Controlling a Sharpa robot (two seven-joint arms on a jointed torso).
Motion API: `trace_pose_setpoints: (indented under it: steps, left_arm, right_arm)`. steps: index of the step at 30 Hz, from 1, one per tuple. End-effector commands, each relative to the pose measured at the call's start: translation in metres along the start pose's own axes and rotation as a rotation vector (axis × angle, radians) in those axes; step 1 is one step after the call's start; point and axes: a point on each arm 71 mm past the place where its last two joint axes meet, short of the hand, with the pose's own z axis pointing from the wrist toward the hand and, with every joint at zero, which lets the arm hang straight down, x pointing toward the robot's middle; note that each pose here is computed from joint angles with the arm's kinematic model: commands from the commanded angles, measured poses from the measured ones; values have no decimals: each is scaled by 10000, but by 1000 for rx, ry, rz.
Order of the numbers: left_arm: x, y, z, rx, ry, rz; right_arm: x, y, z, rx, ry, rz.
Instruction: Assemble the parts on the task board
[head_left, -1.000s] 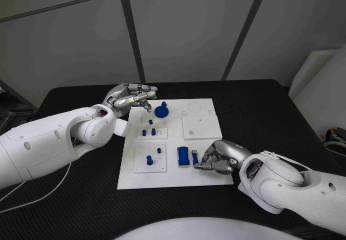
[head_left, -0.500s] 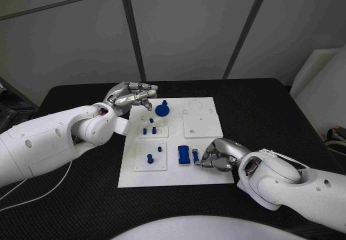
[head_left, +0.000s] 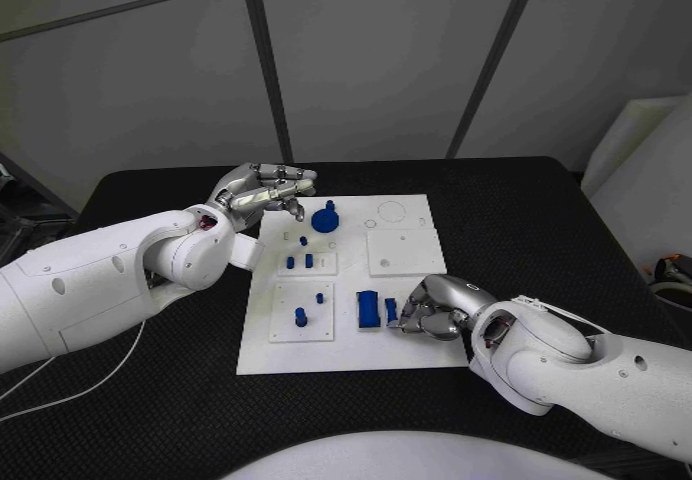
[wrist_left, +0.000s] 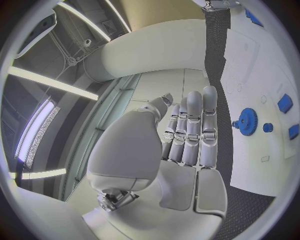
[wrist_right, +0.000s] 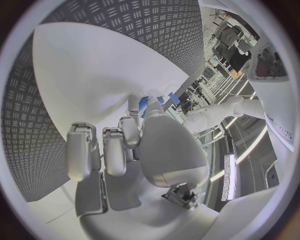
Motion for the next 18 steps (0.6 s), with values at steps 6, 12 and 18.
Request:
trace_pose_setpoints:
  steps: [6, 12, 18]
  left_arm:
    - [14, -11, 3, 4, 13, 0]
    - [21, -11, 4, 3, 15, -1]
    - [17, -11, 1, 0, 15, -1]
  right_arm:
    - [-12, -1, 31, -9, -14, -7]
    - [-5, -21, 53, -6, -6, -14]
    - [0, -22, 65, -9, -3, -16]
